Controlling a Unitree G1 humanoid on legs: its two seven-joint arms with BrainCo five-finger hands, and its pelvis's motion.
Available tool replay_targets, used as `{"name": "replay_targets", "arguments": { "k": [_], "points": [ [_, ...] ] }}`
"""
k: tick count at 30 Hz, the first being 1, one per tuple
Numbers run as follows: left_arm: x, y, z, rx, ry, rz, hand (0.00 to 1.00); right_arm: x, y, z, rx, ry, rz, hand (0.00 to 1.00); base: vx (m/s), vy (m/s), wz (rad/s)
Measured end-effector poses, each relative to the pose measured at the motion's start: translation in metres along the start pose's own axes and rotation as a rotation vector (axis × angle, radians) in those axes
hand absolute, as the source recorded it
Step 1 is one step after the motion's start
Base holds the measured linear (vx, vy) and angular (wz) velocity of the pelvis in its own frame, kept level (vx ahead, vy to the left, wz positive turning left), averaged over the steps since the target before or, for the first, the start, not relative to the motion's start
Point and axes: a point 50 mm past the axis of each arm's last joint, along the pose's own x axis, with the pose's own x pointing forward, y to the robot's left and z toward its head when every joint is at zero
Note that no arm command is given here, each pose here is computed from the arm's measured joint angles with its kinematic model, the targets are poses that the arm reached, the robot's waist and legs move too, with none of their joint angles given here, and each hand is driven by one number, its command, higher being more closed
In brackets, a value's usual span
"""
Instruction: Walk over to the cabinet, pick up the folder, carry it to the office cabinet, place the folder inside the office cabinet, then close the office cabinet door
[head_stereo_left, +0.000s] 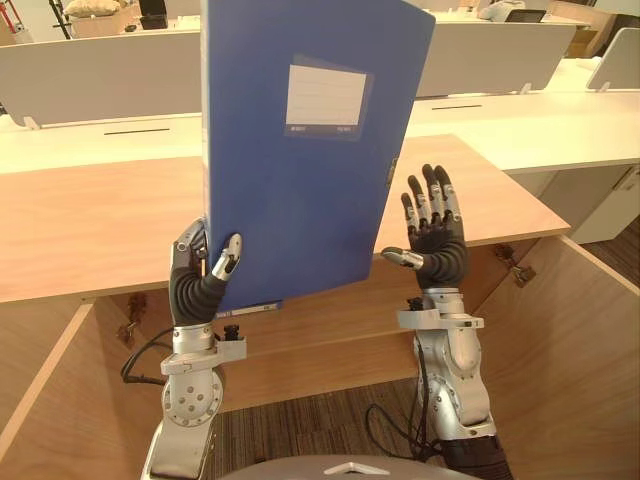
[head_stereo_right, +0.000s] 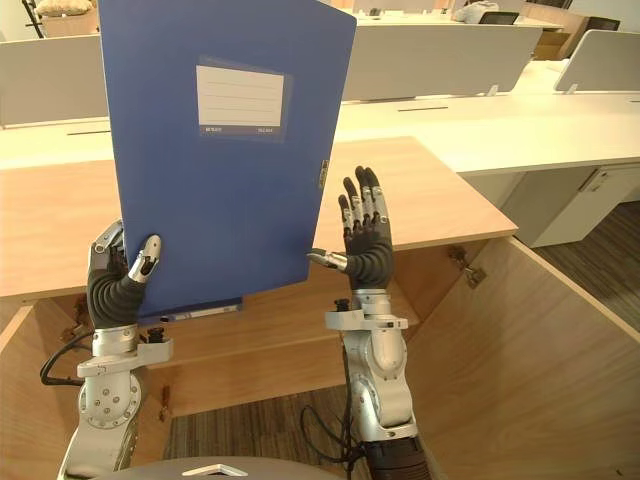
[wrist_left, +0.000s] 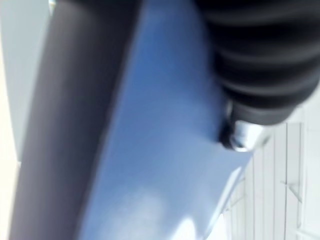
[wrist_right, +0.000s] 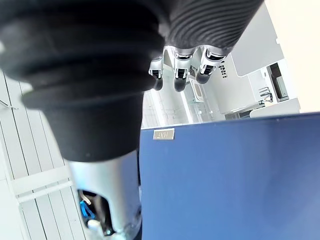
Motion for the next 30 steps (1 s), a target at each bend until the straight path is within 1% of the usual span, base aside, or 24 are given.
{"name": "replay_targets", "arguments": {
  "k": [5,11,14,17,21,24,30],
  "points": [
    [0.001,0.005,0.001,-0.033,-0.001,0.029,1.00,-0.002,-0.016,-0.007,0.010,0.029,-0.073,0.00,0.01,0.001,0.06],
    [0.003,0.004,0.009,-0.075,-0.032,-0.005,1.00,0.001,-0.017,-0.009,0.078,0.032,-0.074,0.00,0.00,0.000,0.00],
    [0.004,-0.001,0.012,-0.107,-0.052,-0.045,1.00,0.007,-0.016,-0.018,0.107,0.070,-0.029,0.00,0.00,0.000,0.00],
    [0.002,-0.007,0.013,-0.130,-0.061,-0.091,1.00,0.010,-0.011,-0.023,0.115,0.109,0.055,0.00,0.01,0.002,0.01],
    [0.002,-0.008,0.014,-0.119,-0.066,-0.123,1.00,0.012,-0.007,-0.026,0.094,0.149,0.151,0.00,0.02,0.001,0.11],
    [0.003,-0.008,0.014,-0.108,-0.071,-0.146,1.00,0.015,-0.007,-0.032,0.081,0.189,0.187,0.00,0.00,-0.002,0.04],
    [0.002,-0.007,0.013,-0.080,-0.076,-0.192,1.00,0.020,-0.006,-0.032,0.008,0.244,0.313,0.00,0.00,0.000,0.00]
  ]
}}
